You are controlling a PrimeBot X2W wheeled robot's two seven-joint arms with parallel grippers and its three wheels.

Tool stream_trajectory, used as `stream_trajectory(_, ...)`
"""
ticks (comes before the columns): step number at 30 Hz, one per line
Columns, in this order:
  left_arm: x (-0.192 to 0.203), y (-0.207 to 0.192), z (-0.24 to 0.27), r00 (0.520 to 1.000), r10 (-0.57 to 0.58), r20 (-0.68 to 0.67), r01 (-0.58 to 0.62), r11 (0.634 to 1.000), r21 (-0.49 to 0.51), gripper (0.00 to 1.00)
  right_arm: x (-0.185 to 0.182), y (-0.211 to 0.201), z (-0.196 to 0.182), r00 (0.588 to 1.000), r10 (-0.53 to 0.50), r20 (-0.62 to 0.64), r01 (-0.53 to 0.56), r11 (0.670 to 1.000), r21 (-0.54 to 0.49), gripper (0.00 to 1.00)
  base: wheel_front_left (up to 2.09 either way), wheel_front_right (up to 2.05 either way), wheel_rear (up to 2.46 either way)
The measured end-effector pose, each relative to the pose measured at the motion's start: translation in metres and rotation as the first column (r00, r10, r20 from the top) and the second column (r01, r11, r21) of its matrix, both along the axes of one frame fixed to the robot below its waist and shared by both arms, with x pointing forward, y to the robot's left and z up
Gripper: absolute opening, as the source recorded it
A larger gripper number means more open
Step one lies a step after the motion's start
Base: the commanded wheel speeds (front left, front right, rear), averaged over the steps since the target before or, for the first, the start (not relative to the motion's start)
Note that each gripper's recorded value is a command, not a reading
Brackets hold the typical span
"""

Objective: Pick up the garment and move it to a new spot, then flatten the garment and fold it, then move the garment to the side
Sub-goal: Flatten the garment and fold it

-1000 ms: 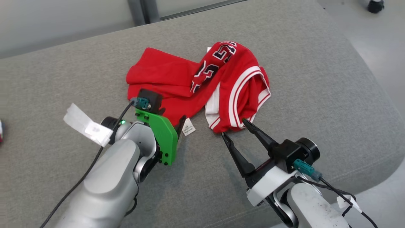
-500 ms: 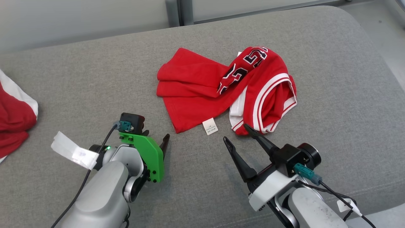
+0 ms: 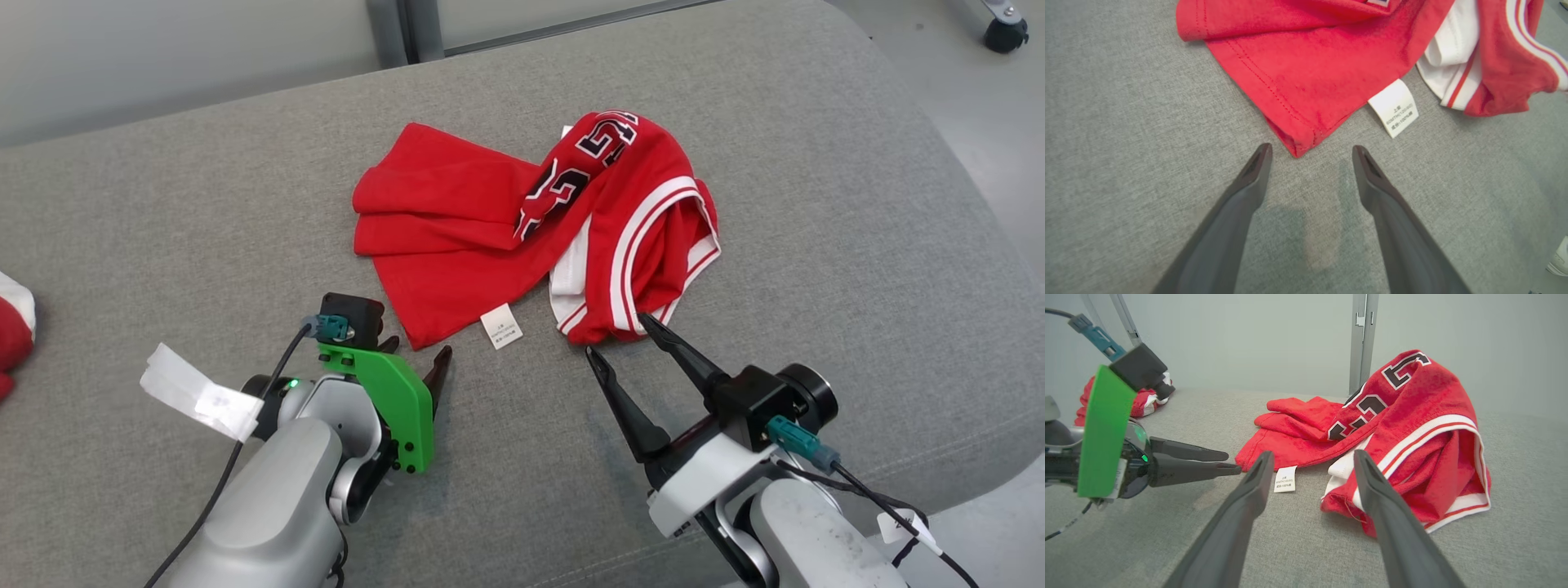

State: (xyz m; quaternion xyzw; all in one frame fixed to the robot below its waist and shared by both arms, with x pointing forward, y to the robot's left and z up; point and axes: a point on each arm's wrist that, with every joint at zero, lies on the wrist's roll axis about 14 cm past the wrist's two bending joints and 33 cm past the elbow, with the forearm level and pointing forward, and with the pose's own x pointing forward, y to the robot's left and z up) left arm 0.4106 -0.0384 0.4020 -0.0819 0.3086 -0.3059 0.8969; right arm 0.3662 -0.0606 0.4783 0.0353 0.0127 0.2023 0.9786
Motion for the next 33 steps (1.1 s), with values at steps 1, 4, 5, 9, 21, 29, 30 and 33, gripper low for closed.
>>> stream_trajectory(1, 0.000, -0.002, -0.001, 1.000, -0.004, -0.003, 0.004, 1.000, 0.000, 1.00, 0.000, -0.002, 0.000, 1.000, -0.006, 0.000, 0.006, 1.000, 0.000, 1.00, 0.00, 0.00, 0.00)
stream_trajectory(4, 0.000, -0.004, -0.006, 1.000, -0.009, -0.013, 0.009, 1.000, 0.008, 1.00, 0.000, -0.007, -0.002, 1.000, -0.021, -0.005, 0.021, 1.000, -0.003, 1.00, 0.00, 0.00, 0.00)
stream_trajectory(5, 0.000, -0.005, -0.007, 1.000, -0.013, -0.015, 0.013, 1.000, 0.010, 1.00, 0.000, -0.008, -0.002, 1.000, -0.027, -0.007, 0.027, 1.000, -0.004, 1.00, 0.00, 0.00, 0.00)
stream_trajectory(9, 0.001, -0.009, -0.012, 0.999, -0.027, -0.025, 0.028, 1.000, 0.012, 1.00, -0.001, -0.016, -0.005, 0.999, -0.051, -0.016, 0.051, 0.999, -0.008, 1.00, 0.00, 0.00, 0.00)
stream_trajectory(21, 0.005, -0.018, -0.014, 0.999, -0.042, -0.019, 0.042, 0.999, -0.002, 0.00, 0.001, -0.032, -0.007, 0.994, -0.103, -0.024, 0.103, 0.995, -0.014, 1.00, 0.00, 0.00, 0.00)
stream_trajectory(29, 0.010, -0.016, -0.011, 0.999, -0.031, -0.010, 0.031, 0.999, -0.008, 0.00, 0.003, -0.034, -0.007, 0.994, -0.109, -0.021, 0.108, 0.994, -0.013, 1.00, 0.00, 0.00, 0.00)
stream_trajectory(30, 0.010, -0.017, -0.010, 0.999, -0.032, -0.007, 0.032, 0.999, -0.014, 0.00, 0.003, -0.035, -0.006, 0.993, -0.114, -0.020, 0.113, 0.993, -0.013, 1.00, 0.00, 0.00, 0.00)
stream_trajectory(33, 0.015, -0.014, -0.003, 1.000, -0.006, 0.006, 0.007, 0.999, -0.043, 0.00, 0.004, -0.035, -0.005, 0.993, -0.114, -0.016, 0.114, 0.993, -0.012, 1.00, 0.00, 0.00, 0.00)
